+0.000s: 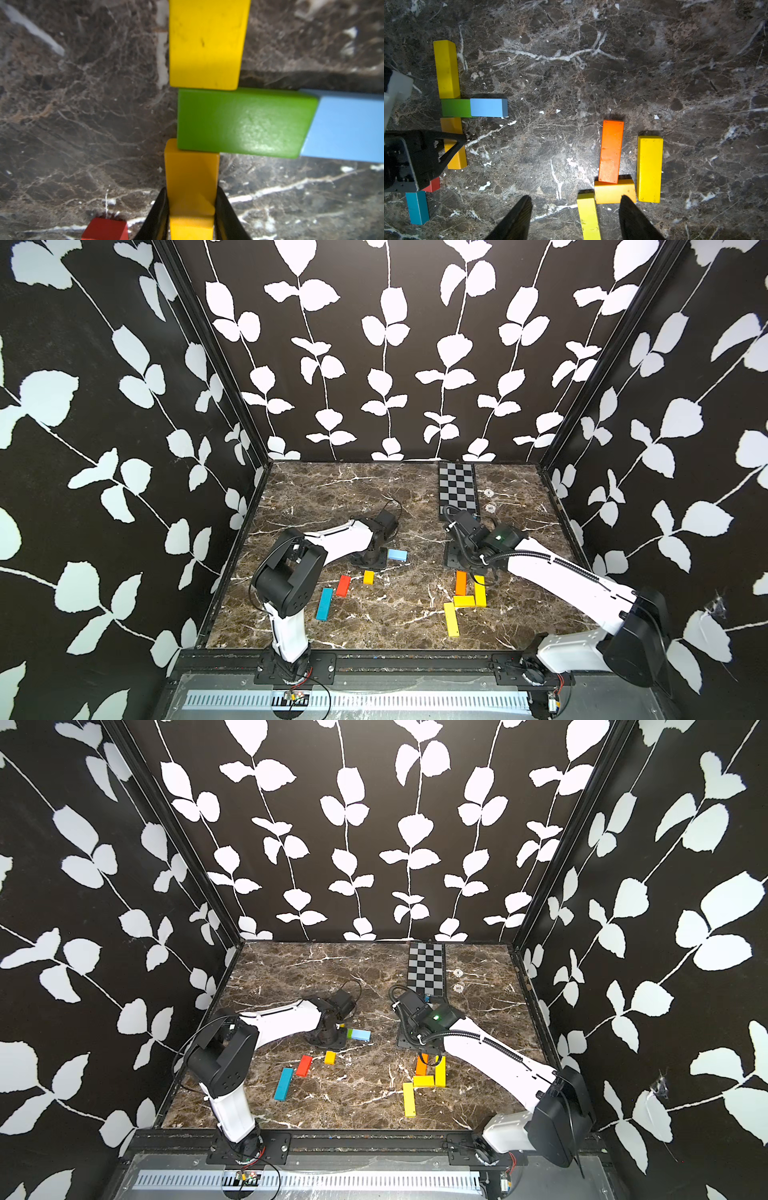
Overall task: Assemble the letter h with building blocks
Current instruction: Assemble the building block at the center of the board.
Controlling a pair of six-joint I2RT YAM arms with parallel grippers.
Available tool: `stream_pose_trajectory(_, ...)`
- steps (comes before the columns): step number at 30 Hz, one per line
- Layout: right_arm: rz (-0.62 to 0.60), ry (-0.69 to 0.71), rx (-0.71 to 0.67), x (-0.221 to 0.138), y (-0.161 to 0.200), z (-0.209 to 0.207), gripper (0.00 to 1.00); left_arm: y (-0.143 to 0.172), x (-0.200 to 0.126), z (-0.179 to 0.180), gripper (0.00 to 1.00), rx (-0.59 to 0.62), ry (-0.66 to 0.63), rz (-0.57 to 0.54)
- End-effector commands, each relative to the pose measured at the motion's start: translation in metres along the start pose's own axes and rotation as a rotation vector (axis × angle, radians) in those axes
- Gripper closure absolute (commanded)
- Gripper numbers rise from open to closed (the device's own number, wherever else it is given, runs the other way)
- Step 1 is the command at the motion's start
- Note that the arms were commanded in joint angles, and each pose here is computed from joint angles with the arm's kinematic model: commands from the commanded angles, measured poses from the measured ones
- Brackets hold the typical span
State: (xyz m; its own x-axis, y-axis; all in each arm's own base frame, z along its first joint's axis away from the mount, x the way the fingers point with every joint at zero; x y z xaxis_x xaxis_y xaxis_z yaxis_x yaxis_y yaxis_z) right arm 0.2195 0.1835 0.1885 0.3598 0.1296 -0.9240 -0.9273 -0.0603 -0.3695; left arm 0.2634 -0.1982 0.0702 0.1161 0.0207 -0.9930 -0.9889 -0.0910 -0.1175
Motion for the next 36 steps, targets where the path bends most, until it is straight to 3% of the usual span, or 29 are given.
stream_pose_trajectory(1,-0.005,0.010,0.012,-0.0041,-0.0014,-0.0040,0.35,0.0065,0.0019,-0.0019,0.71,0.015,0.005,0.029)
stream_pose_trajectory(7,-0.002,0.011,0.011,-0.0030,-0.0016,-0.0037,0.34,0.0053,0.0019,-0.0062,0.54,0.017,0.016,0.033)
stream_pose_trajectory(12,-0.002,0.011,0.011,-0.0032,-0.0003,-0.0042,0.35,0.0048,0.0043,-0.0055,0.58,0.009,0.004,0.033)
stream_pose_trajectory(16,0.000,0.009,0.011,-0.0026,0.0000,-0.0041,0.34,0.0045,0.0054,-0.0042,0.69,0.011,-0.007,0.030)
stream_pose_trajectory(24,0.003,0.011,0.010,-0.0015,0.0010,-0.0046,0.35,0.0026,0.0059,0.0002,0.66,-0.004,-0.035,0.014)
stream_pose_trajectory(28,0.003,0.009,0.011,-0.0021,0.0009,-0.0048,0.34,0.0017,0.0047,0.0006,0.59,-0.001,-0.039,0.011)
stream_pose_trajectory(36,0.005,0.008,0.010,-0.0002,0.0016,-0.0041,0.35,0.0007,0.0040,0.0021,0.61,0.013,-0.055,0.005)
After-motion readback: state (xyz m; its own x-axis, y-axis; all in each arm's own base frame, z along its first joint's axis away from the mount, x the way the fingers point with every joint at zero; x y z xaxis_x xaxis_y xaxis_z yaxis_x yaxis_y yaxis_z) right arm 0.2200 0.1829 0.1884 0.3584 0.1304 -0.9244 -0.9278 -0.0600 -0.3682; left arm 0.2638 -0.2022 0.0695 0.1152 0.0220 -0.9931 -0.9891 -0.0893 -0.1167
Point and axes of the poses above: each gripper's point midway between its finger pads, its own x axis out along the fingers, its own z axis along the line the jaws close on, y = z × x, the point moved 5 cm from there along -x, back along the fingers, and after that the axes turned 14 degrees about -x, right-handed, at the moved point
